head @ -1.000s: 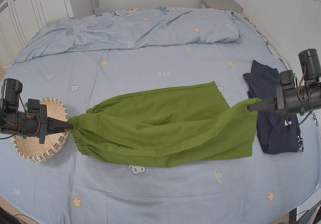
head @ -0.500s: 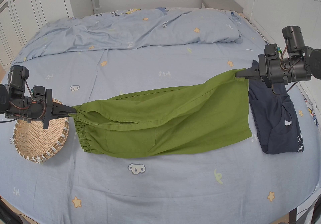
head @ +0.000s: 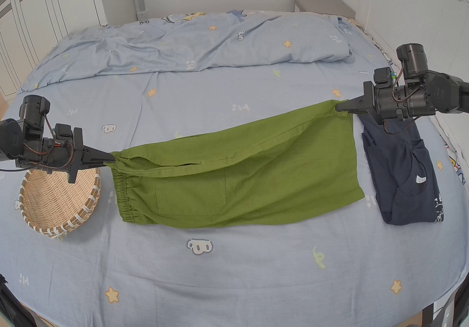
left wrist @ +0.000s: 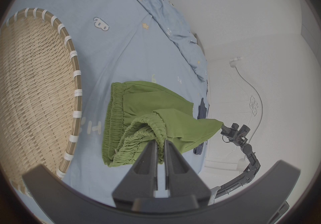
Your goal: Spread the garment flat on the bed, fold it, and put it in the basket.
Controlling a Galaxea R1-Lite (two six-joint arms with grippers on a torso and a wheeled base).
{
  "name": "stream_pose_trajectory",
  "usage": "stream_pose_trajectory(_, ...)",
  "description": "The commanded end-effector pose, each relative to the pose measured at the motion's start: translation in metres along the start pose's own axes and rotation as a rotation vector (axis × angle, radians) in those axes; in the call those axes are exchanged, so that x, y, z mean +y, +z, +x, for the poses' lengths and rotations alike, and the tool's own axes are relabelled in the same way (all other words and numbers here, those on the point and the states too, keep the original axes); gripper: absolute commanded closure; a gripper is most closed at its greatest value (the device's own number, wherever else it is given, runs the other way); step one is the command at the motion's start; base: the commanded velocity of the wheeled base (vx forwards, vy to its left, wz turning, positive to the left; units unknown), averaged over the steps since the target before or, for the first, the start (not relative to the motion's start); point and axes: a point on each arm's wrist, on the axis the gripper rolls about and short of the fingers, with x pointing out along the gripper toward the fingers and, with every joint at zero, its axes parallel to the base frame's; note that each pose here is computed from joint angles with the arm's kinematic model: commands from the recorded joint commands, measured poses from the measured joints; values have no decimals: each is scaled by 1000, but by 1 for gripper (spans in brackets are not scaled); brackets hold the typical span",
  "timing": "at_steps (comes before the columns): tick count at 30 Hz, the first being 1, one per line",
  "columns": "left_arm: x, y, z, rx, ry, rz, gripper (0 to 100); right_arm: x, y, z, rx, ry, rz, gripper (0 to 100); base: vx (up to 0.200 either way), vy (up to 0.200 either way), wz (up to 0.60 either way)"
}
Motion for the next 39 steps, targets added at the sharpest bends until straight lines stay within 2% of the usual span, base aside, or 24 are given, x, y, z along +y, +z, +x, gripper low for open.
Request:
stream_pose_trajectory(1, 11, 4, 9, 16, 11, -22, 100, -18, 1, 16, 10, -11, 17, 100, 0, 0, 0)
stream_pose_trajectory(16, 24, 14, 23, 32, 17, -41, 100, -37, 1, 41, 31, -12, 29, 100, 0, 0, 0)
stream_pose_trajectory(22, 24, 15, 25, 33, 16, -39, 100, -40, -4, 51, 52, -7, 32, 100, 0, 0, 0)
stream_pose_trajectory(28, 25, 17, 26, 33, 16, -39, 100, -39, -2, 53, 35, 5, 17, 100, 0, 0, 0)
stream_pose_trajectory(29, 25, 17, 26, 33, 16, -39, 0, -39, -1, 54, 30, 5, 13, 0, 0, 0, 0)
stream_pose_trajectory(39, 29, 21, 33, 39, 18, -43, 0, -42, -3, 56, 18, 5, 7, 0, 0, 0, 0)
